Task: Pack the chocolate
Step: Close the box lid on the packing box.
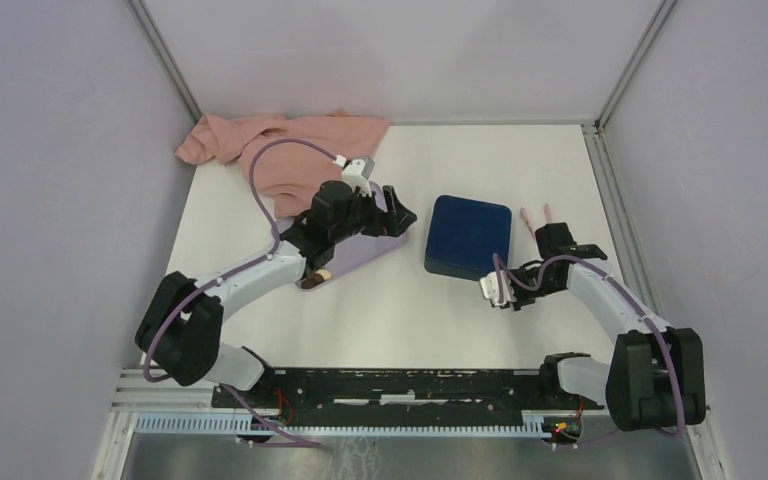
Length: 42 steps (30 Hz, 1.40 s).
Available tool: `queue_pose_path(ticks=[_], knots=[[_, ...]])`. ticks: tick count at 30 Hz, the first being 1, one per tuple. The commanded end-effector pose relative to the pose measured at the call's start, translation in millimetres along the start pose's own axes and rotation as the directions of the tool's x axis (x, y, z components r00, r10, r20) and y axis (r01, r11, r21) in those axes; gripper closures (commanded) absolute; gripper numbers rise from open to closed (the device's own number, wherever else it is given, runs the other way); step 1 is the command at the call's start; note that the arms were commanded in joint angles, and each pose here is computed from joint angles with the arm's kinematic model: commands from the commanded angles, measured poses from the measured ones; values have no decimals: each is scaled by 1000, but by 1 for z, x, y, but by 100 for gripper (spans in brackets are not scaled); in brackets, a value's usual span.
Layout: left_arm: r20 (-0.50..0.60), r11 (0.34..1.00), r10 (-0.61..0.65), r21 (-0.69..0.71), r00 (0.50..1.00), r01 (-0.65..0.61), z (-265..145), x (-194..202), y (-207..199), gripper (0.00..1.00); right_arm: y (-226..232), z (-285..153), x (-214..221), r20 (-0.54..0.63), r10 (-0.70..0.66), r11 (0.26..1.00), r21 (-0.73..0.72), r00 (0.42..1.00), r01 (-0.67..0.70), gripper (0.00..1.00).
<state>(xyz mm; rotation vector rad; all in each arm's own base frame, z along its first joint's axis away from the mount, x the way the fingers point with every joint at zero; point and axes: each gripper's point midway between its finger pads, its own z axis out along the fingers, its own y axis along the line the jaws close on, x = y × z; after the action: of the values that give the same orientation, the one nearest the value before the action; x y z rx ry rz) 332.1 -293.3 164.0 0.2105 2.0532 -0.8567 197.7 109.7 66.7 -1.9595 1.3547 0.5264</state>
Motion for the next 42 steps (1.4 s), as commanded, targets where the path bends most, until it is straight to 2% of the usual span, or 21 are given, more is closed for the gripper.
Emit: queue_pose_path(ticks=[1,4,10,18,22,25,28,30,32,34,36,39,42], knots=[[93,998,-5,69,996,-1,2,-35,-10,0,-13,8,19,-104,38,999,26,994,-35,75],[39,996,-55,68,998,52,14,-20,-3,1,-32,7,26,-147,70,994,97,987,-56,79],[-44,991,-102,78,994,105,31,12,6,23,-54,0,27,-180,57,981,195,982,-21,80],[-117,987,-126,81,985,136,44,37,11,26,-68,-9,28,-207,78,966,257,975,-23,81],[-146,986,-140,75,979,152,49,47,14,30,-66,-7,20,-164,88,965,258,983,-43,82],[-149,983,-149,87,978,163,50,49,12,29,-62,-6,10,-123,81,971,235,989,-50,82],[-140,979,-156,108,978,172,47,45,5,23,-41,-4,-15,-25,43,992,117,999,-39,76],[-123,972,-170,146,978,187,43,36,-4,19,-36,-7,-35,60,59,994,85,996,-64,74],[-111,960,-185,192,977,203,41,28,-15,16,-45,-16,-44,98,110,986,115,989,-121,72],[-100,951,-197,223,975,215,39,20,-22,14,-71,-36,-40,127,235,939,228,964,-259,71],[-97,947,-203,232,974,220,40,17,-25,12,-94,-61,-26,166,363,850,345,917,-399,71],[-116,956,-210,185,971,229,48,22,-16,11,-115,-85,-4,204,487,716,465,850,-521,71],[-159,960,-215,147,964,239,59,32,-10,11,-126,-101,35,214,619,510,621,755,-594,73]])
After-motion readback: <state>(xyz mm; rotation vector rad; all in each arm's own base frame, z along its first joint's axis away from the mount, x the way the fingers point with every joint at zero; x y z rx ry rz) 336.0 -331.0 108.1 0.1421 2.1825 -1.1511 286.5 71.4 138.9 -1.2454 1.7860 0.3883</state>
